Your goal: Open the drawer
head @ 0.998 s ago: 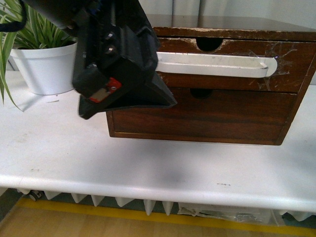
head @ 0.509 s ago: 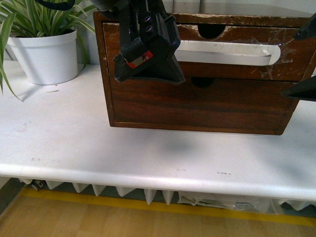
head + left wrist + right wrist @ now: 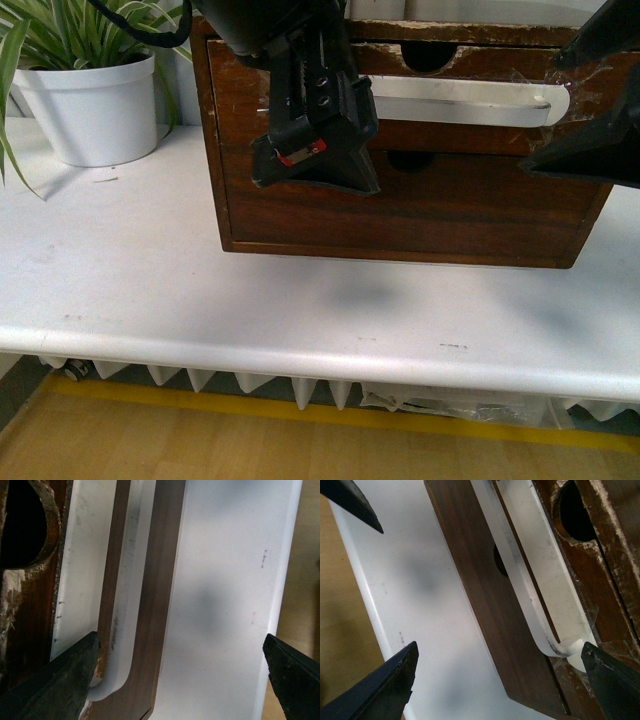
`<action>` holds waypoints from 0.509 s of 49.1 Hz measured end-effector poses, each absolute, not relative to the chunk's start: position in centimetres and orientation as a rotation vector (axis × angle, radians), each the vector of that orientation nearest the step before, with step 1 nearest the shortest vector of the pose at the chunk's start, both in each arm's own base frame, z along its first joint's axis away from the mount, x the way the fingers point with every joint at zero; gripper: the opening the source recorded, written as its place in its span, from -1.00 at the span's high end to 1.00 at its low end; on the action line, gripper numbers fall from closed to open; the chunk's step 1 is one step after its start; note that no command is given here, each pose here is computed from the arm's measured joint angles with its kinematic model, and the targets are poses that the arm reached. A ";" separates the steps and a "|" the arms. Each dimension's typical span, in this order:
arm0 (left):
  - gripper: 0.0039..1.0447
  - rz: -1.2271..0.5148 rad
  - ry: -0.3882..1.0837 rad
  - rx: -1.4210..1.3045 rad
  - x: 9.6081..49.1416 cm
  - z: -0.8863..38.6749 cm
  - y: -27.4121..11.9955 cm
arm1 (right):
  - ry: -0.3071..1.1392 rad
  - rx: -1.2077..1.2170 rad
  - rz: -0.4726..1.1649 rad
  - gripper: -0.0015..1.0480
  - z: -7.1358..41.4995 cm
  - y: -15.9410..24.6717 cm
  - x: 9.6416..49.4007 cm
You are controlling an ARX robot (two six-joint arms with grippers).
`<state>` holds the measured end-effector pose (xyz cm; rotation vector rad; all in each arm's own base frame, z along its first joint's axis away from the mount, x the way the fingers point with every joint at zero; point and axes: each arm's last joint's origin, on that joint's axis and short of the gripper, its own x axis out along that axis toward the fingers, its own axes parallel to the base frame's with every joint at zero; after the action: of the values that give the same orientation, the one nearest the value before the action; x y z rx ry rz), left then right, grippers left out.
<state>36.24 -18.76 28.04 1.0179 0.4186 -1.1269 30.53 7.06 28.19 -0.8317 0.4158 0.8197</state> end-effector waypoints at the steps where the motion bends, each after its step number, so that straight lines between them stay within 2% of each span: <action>1: -0.89 -1.125 0.417 1.020 36.3 28.0 -18.8 | 0.415 -0.830 0.819 -0.83 28.2 7.1 30.6; 25: -0.89 -1.162 0.436 1.023 36.3 27.8 -19.2 | 0.438 -0.815 0.836 -0.83 26.9 8.4 33.2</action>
<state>36.30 -19.19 27.81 1.0230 0.4361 -1.1624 33.23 8.42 26.88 -0.8152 0.4377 0.8361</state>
